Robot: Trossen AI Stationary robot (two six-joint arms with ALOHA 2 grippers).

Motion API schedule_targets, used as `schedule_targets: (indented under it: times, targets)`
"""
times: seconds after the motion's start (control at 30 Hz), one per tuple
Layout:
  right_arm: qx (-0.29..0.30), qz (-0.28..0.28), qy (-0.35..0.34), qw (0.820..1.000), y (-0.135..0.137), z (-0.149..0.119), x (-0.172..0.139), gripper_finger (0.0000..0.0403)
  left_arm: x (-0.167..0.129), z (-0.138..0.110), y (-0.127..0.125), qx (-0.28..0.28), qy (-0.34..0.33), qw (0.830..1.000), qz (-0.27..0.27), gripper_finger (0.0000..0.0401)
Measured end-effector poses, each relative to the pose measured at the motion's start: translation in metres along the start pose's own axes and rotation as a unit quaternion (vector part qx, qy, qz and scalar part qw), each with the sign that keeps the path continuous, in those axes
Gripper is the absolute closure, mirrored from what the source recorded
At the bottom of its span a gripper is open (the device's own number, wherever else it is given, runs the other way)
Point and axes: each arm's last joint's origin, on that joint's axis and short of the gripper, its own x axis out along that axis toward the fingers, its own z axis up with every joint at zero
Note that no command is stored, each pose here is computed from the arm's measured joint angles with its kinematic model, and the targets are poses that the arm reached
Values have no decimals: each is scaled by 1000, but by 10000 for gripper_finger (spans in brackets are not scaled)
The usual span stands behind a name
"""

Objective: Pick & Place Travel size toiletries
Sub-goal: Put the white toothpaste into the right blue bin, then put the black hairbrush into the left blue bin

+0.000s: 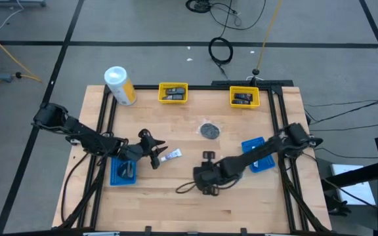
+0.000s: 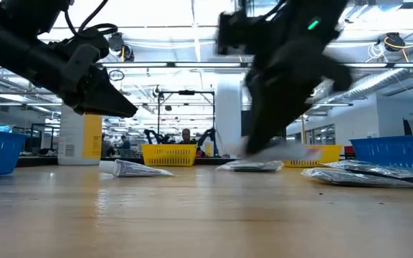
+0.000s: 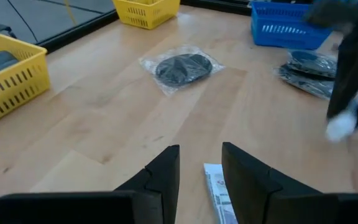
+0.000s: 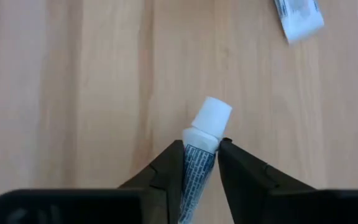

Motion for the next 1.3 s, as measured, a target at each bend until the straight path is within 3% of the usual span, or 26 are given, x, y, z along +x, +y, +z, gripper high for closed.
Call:
schedule_targets:
  times: [0.2, 0.3, 0.47, 0.63, 0.77, 1.07, 1.3]
  targets:
    - [26, -94, 66, 993, -16, -25, -66, 315, -3, -2, -4, -5, 1, 1000, -9, 281]
    - [77, -145, 77, 983, -30, -48, -98, 315, -3, -2, -4, -7, 0, 1000, -8, 281]
    - [211, -174, 95, 957, -57, -116, -119, 315, -3, -2, -4, -7, 0, 1000, -7, 281]
    - [367, -139, 83, 916, -76, -189, -105, 315, -3, -1, -4, -9, -1, 1000, -5, 281]
    - [413, -91, 36, 905, -82, -225, -86, 314, -1, 0, -2, -17, -4, 1000, 4, 281]
    - [445, 4, -53, 894, -85, -247, -70, 302, 1, 3, 2, -35, -12, 999, 12, 281]
    - [414, 4, -89, 906, -87, -246, -73, 234, 1, 4, 1, -37, -17, 999, 9, 281]
